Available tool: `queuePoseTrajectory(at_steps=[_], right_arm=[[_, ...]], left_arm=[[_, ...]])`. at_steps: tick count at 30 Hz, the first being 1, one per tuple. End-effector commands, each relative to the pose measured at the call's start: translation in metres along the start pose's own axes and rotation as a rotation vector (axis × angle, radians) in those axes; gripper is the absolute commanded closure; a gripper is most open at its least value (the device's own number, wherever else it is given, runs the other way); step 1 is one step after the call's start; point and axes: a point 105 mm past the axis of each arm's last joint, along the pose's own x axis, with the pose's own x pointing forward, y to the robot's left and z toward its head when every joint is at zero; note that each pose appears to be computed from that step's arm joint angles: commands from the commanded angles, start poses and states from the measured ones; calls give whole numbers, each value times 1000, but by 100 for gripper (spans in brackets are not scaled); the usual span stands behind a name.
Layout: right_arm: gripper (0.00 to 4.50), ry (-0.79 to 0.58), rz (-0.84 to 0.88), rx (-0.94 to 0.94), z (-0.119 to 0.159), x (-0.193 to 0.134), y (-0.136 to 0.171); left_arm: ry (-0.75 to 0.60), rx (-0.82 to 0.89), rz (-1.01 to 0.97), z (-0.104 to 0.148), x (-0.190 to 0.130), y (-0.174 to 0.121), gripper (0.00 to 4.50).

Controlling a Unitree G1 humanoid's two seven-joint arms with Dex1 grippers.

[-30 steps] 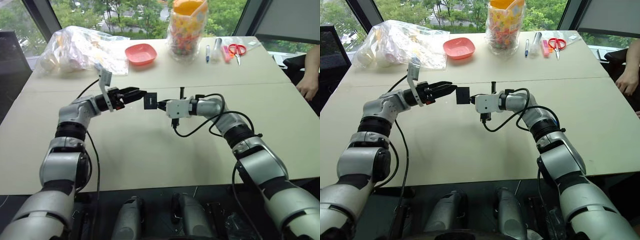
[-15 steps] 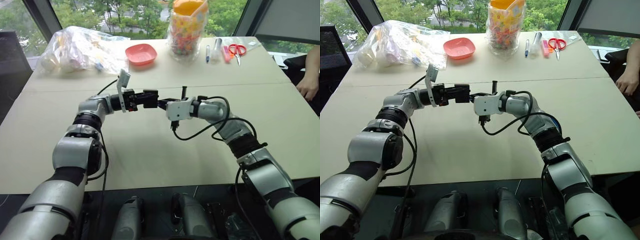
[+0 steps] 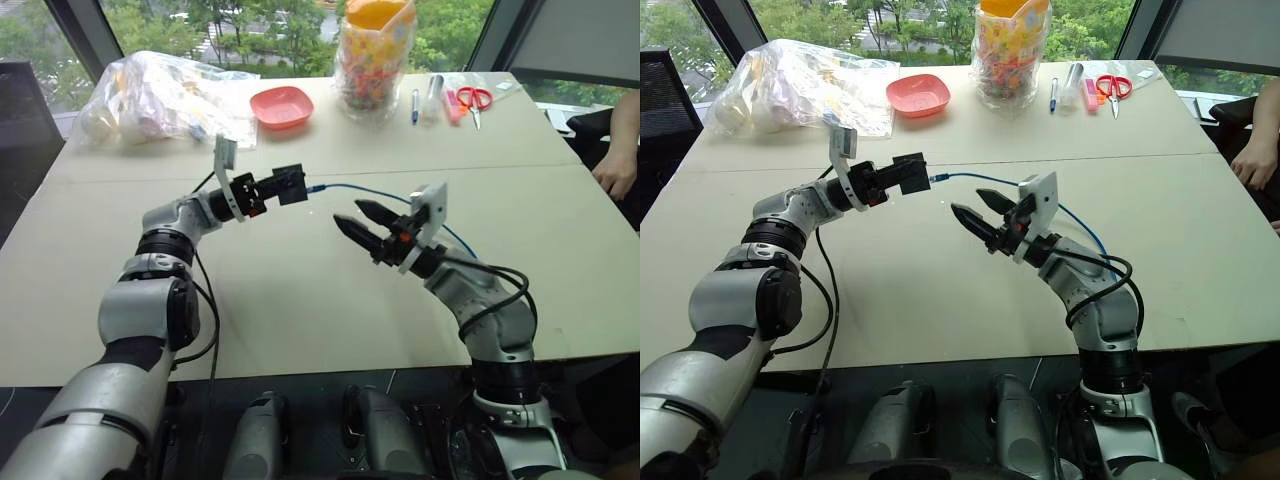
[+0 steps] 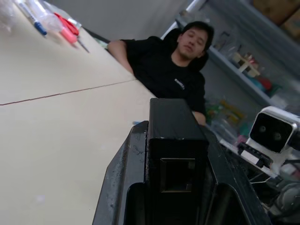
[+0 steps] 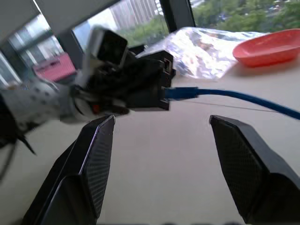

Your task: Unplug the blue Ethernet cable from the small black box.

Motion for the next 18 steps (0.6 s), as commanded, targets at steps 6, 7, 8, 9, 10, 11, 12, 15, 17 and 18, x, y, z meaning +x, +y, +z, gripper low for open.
queuePoseTrajectory(at_steps=[6, 7, 8, 9, 10, 11, 12, 15, 17, 18], right_arm=[[117, -102, 58, 263, 13, 15, 19], [117, -99, 55, 265, 12, 17, 18], [117, -107, 48, 275, 13, 19, 16], [117, -113, 46, 281, 13, 22, 15], [117, -116, 45, 282, 13, 24, 14], [117, -115, 46, 281, 13, 25, 14], [117, -114, 47, 279, 13, 26, 14], [117, -111, 50, 271, 12, 27, 14], [117, -112, 50, 268, 12, 28, 13], [117, -112, 51, 266, 12, 28, 13]], left_arm=[[-30, -81, -247, 12, 12, -45, 395], [-31, -87, -256, 12, 13, -48, 395], [-16, -89, -258, 7, 14, -49, 395], [-4, -92, -258, 3, 15, -49, 395], [4, -96, -257, 0, 16, -49, 395], [5, -101, -255, -2, 16, -50, 395], [3, -104, -254, -2, 16, -50, 395], [-3, -108, -253, -2, 17, -51, 395], [-4, -110, -254, -2, 17, -51, 395], [-6, -111, -255, -2, 18, -52, 395]])
